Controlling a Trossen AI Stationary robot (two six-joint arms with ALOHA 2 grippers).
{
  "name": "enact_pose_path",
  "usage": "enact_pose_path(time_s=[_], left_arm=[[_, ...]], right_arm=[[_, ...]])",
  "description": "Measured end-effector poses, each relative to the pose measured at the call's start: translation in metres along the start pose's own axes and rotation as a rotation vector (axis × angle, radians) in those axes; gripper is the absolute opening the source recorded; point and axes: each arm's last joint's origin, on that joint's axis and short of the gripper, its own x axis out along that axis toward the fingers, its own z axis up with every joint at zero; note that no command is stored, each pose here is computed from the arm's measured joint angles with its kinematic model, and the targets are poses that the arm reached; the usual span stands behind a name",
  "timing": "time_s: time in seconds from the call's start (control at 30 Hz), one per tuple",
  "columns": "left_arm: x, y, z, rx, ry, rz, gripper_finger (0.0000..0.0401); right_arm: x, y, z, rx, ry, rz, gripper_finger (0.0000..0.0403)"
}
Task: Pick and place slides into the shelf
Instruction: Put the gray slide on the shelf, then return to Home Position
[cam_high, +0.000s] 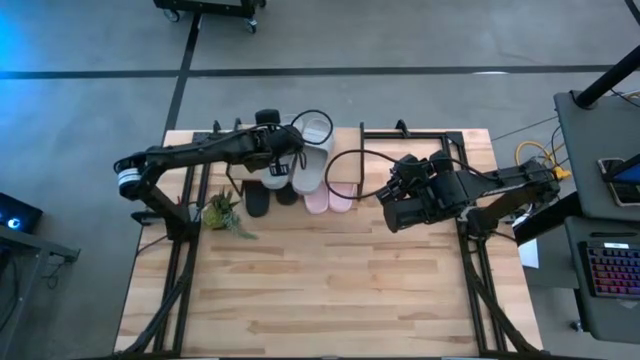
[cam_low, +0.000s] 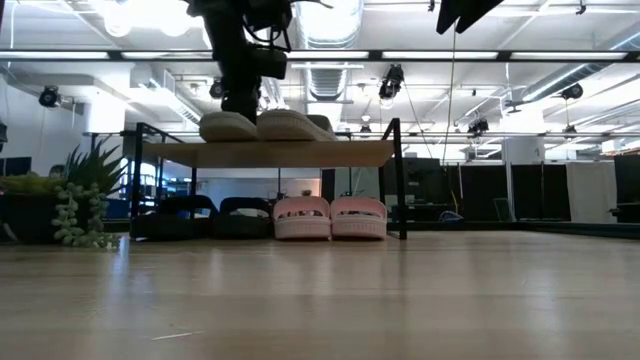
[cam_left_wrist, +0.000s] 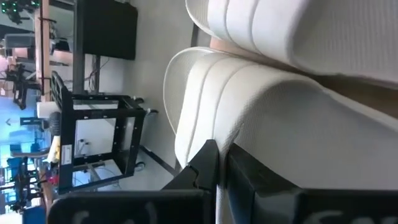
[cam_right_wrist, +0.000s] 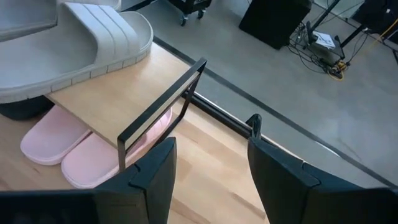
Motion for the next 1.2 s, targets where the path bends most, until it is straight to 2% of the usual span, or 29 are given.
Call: enact_pose_path(time_s=[0.17, 0.37, 0.53, 0.83, 0.97, 1.1, 1.2], left_arm=[[0.000, 0.000, -0.001, -0.002, 0.008, 0.008, 0.0013], [-0.001, -0.002, 0.000, -0.139, -0.033, -0.090, 0.0064], [-0.002, -0.003, 0.000, -0.159, -0.034, -0.086, 0.0106], [-0.032, 0.009, -0.007, -0.197, -0.126, -0.102, 0.0144], [-0.053, 0.017, -0.014, -0.303, -0.204, -0.198, 0.0146], [-0.085, 0.012, -0.039, -0.373, -0.173, -0.407, 0.0147], [-0.114, 0.003, -0.051, -0.414, -0.264, -0.538, 0.0146]], right_arm=[[0.000, 0.000, 0.000, -0.004, 0.000, 0.000, 0.0189], [0.000, 0.000, 0.000, -0.007, 0.000, -0.001, 0.0189], [0.000, 0.000, 0.000, -0.015, 0.000, -0.001, 0.0189], [0.000, 0.000, 0.000, -0.016, 0.000, -0.001, 0.0189], [0.000, 0.000, 0.000, -0.015, 0.013, 0.006, 0.0189], [-0.001, 0.003, -0.005, -0.027, 0.135, 0.073, 0.0189], [-0.009, 0.009, -0.013, -0.054, 0.149, 0.125, 0.0189]])
